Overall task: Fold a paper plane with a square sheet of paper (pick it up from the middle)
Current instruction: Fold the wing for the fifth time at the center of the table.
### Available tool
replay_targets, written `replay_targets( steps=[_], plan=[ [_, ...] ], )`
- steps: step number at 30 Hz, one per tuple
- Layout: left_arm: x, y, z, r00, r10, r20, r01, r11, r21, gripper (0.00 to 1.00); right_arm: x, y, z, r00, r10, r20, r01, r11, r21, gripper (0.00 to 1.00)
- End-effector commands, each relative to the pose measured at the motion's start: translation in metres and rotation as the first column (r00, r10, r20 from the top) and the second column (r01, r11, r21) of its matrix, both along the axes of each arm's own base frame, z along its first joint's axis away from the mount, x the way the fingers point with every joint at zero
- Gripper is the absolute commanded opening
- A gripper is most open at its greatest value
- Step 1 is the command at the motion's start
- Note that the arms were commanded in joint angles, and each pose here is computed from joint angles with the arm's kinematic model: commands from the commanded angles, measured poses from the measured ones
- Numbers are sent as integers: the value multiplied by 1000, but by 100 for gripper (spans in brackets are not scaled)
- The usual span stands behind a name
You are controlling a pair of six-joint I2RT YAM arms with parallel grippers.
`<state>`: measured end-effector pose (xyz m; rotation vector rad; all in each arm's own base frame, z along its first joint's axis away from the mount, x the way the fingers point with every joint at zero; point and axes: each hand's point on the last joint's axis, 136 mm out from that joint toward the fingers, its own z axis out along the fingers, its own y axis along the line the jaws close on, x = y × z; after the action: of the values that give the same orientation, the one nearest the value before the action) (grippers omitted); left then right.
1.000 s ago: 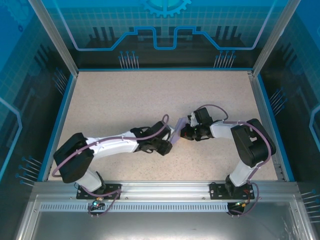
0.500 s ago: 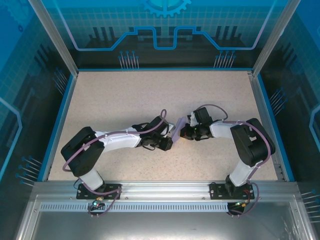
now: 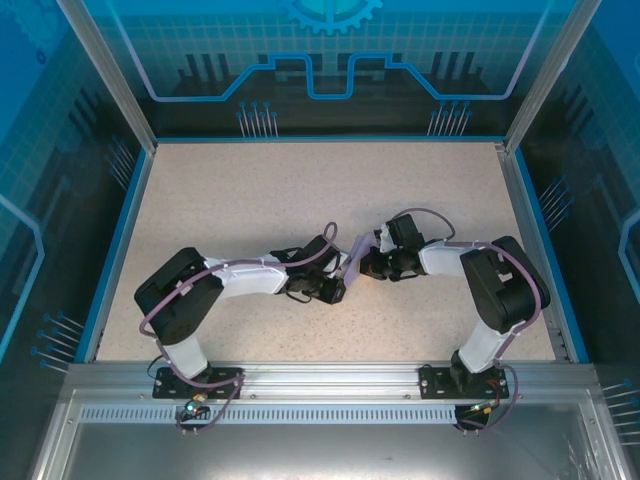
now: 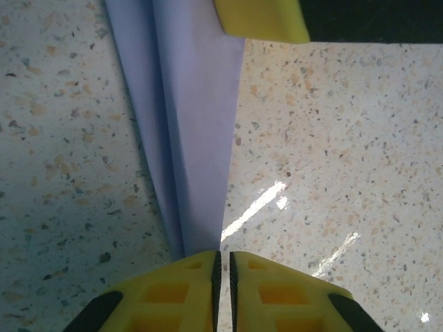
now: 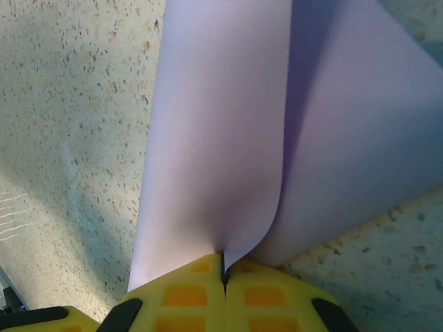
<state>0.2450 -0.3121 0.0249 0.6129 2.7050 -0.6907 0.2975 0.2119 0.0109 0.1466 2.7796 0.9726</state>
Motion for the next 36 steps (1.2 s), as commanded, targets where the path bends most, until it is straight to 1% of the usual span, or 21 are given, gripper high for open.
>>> replay_targets(
  steps=[1,7,16,25,29,34,36],
  plan=[
    [5,-1,-2,1000,-22,8,22,1000,-2,15,-17,-7,-23,997,12,-76,-17,997,-72,0],
    [6,2,-8,1000,-22,3,22,1000,16,15,-17,-6,-23,997,14,-78,-19,997,-74,0],
    [3,2,-10,999,-31,-4,31,999,5,16,-15,-7,-28,996,-6,-93,-1,997,-77,0],
    [-2,13,-31,999,-24,-28,25,999,38,16,-14,-5,-24,995,-13,-97,7,998,-65,0],
    [-1,19,-38,999,-3,-44,5,999,35,16,-12,-3,-13,997,-14,-74,11,999,-44,3],
    [-1,23,-44,998,3,-56,-1,999,41,16,-12,-6,6,999,-10,-36,8,999,-51,11],
    [0,25,-46,998,7,-59,-4,999,39,15,-13,-9,13,1000,-7,-19,6,998,-64,13]
  ],
)
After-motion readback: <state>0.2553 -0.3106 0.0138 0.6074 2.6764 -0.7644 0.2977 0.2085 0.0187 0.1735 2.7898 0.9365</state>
